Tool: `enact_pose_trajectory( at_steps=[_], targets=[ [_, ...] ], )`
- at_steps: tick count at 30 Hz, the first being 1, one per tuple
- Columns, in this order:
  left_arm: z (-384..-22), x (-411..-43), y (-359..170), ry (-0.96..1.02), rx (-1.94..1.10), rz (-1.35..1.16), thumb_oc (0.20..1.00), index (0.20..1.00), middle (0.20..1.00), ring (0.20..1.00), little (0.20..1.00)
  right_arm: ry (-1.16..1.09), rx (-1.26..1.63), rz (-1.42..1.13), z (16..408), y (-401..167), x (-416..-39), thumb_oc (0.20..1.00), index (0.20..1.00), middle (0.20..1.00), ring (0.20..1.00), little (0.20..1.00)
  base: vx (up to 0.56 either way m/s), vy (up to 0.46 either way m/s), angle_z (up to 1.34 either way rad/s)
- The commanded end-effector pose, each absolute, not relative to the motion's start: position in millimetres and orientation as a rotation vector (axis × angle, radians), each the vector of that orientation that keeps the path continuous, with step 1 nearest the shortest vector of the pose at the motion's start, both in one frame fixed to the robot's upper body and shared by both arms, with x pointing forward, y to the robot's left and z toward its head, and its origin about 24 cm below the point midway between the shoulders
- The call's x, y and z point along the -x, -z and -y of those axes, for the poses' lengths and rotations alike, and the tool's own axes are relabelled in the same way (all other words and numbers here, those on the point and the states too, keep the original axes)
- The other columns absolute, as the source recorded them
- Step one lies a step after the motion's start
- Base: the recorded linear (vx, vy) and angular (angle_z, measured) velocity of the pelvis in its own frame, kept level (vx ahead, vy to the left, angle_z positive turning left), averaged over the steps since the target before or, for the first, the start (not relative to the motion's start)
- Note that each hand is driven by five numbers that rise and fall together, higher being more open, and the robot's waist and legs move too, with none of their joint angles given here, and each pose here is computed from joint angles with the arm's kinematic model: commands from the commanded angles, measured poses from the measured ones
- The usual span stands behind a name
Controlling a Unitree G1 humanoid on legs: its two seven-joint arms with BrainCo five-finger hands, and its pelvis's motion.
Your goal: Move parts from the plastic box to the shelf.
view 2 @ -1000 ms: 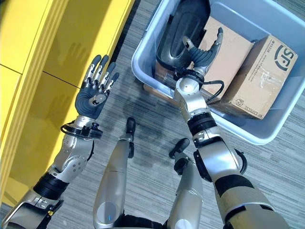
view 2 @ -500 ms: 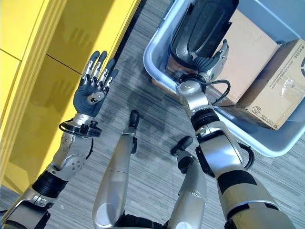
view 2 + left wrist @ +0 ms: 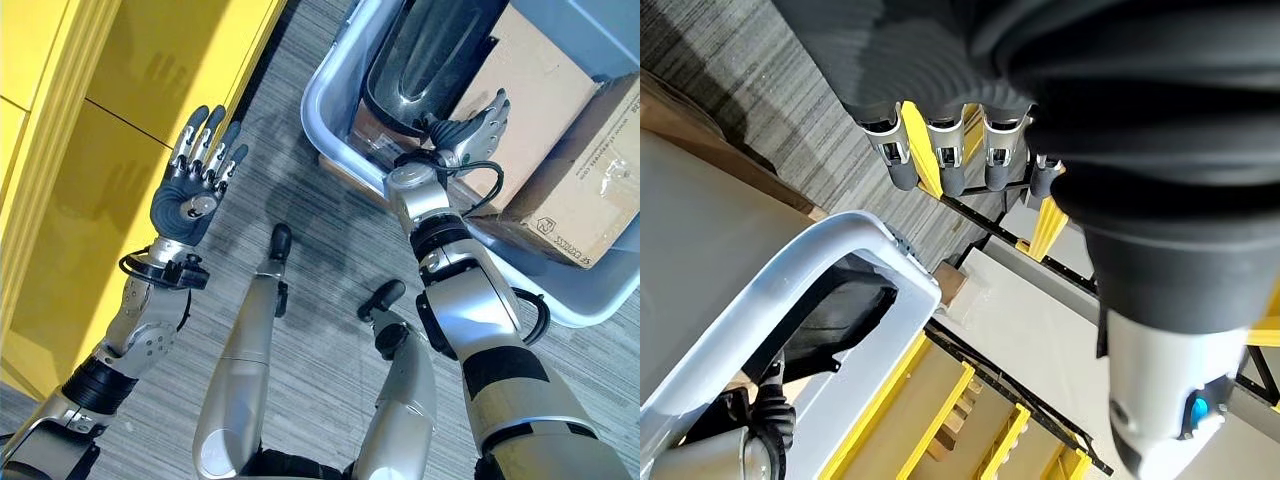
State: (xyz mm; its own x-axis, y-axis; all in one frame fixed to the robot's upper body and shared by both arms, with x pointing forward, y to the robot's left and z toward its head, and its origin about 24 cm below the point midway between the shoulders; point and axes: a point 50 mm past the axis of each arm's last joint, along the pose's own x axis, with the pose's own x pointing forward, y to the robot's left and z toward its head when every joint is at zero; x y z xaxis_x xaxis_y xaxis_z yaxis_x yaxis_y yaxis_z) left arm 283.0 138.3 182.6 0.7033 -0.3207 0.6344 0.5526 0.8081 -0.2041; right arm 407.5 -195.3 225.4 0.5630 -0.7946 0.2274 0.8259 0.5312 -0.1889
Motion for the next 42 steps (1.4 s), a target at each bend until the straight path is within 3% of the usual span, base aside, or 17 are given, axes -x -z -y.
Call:
enact_pose_trajectory(
  at_steps=[1, 16, 27, 32, 38, 42],
  targets=[
    [-130, -270, -196, 0.584, 0.439, 0.738, 1.000, 1.000, 1.000, 1.000, 1.000, 1.017, 0.292, 0.095, 222, -215, -403, 1.000, 1.000, 1.000, 1.000, 1.000, -0.04, -0.049, -0.06],
    [-129, -271, -197, 0.552, 0.454, 0.771, 1.000, 1.000, 1.000, 1.000, 1.000, 0.948, 0.381, 0.018, 230, -171, -396, 1.000, 1.000, 1.000, 1.000, 1.000, -0.04, -0.013, -0.16],
    [-136, -255, -219, 0.425, 0.305, 0.980, 1.000, 1.000, 1.000, 1.000, 1.000, 0.542, 0.210, 0.450, 171, -211, -399, 1.000, 1.000, 1.000, 1.000, 1.000, 0.01, -0.016, 0.00],
    [-145, -247, -237, 0.371, 0.278, 1.060, 1.000, 1.000, 1.000, 1.000, 1.000, 0.262, -0.074, 0.687, 134, -234, -370, 1.000, 1.000, 1.000, 1.000, 1.000, -0.01, -0.095, -0.04],
    [-136, -252, -237, 0.329, 0.237, 1.008, 1.000, 1.000, 1.000, 1.000, 1.000, 0.131, -0.018, 0.744, 112, -218, -328, 1.000, 1.000, 1.000, 1.000, 1.000, 0.02, 0.001, -0.26],
    [-126, -264, -230, 0.220, 0.217, 0.904, 1.000, 1.000, 1.000, 1.000, 1.000, 0.154, 0.068, 0.696, 130, -190, -308, 1.000, 1.000, 1.000, 1.000, 1.000, 0.04, 0.020, -0.57]
  ],
)
